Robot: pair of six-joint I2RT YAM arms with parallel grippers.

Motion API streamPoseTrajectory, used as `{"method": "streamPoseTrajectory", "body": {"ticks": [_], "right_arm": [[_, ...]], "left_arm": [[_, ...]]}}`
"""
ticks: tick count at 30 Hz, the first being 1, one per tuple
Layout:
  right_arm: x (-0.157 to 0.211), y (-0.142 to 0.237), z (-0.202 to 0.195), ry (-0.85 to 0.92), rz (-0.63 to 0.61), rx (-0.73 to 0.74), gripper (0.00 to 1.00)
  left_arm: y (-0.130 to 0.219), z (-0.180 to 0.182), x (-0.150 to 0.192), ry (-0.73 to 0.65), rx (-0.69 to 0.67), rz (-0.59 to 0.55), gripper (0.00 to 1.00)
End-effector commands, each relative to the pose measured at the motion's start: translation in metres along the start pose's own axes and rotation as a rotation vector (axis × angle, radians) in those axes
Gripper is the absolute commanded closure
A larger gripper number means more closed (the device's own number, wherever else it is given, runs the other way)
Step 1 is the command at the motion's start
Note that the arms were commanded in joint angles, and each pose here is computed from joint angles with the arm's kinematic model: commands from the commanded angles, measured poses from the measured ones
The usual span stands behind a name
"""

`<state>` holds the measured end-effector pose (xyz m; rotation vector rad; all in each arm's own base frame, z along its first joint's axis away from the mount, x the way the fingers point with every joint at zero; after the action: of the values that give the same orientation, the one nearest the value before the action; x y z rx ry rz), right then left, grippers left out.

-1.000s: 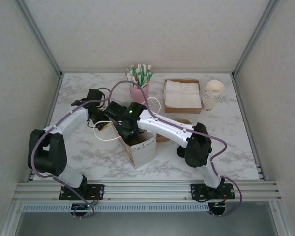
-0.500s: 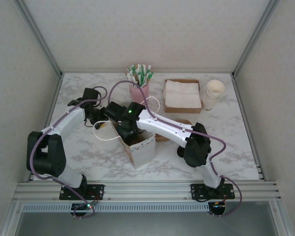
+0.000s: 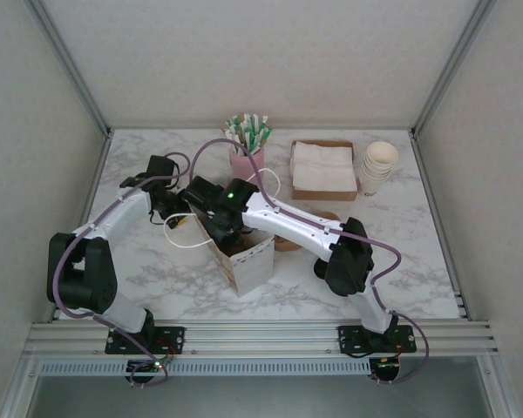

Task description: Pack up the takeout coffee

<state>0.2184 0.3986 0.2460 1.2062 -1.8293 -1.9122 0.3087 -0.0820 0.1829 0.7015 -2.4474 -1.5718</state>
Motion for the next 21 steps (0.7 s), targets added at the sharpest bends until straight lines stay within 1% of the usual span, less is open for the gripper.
{"method": "streamPoseTrajectory", "body": {"ticks": [1,11,21], "right_arm": [[0.002,-0.015,-0.001,0.016,0.013,0.031,0.53],[0.024,-0.042,0.004,0.035,0.119,0.022,0.54],[0.034,-0.051,0.006,0.025,0.169,0.020,0.54]], "left_arm": [[0.009,-0.002,-0.004,0.010,0.017,-0.039,0.32],[0.009,0.002,-0.001,0.014,0.012,-0.038,0.32],[0.011,0.001,-0.002,0.013,0.007,-0.048,0.32]]}}
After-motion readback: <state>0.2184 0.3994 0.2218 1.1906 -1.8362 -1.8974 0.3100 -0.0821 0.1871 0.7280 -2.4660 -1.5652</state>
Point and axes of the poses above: each hand's point on the last joint's axis, 136 mm out from that joint toward the fingers, its own y axis back along the fingers, its own z axis along the line the jaws close on, x = y × z, the point moved 9 cm from there along y, back along the fingers, and after that the axes turned 1 degree about -y, right-handed, at the moved point
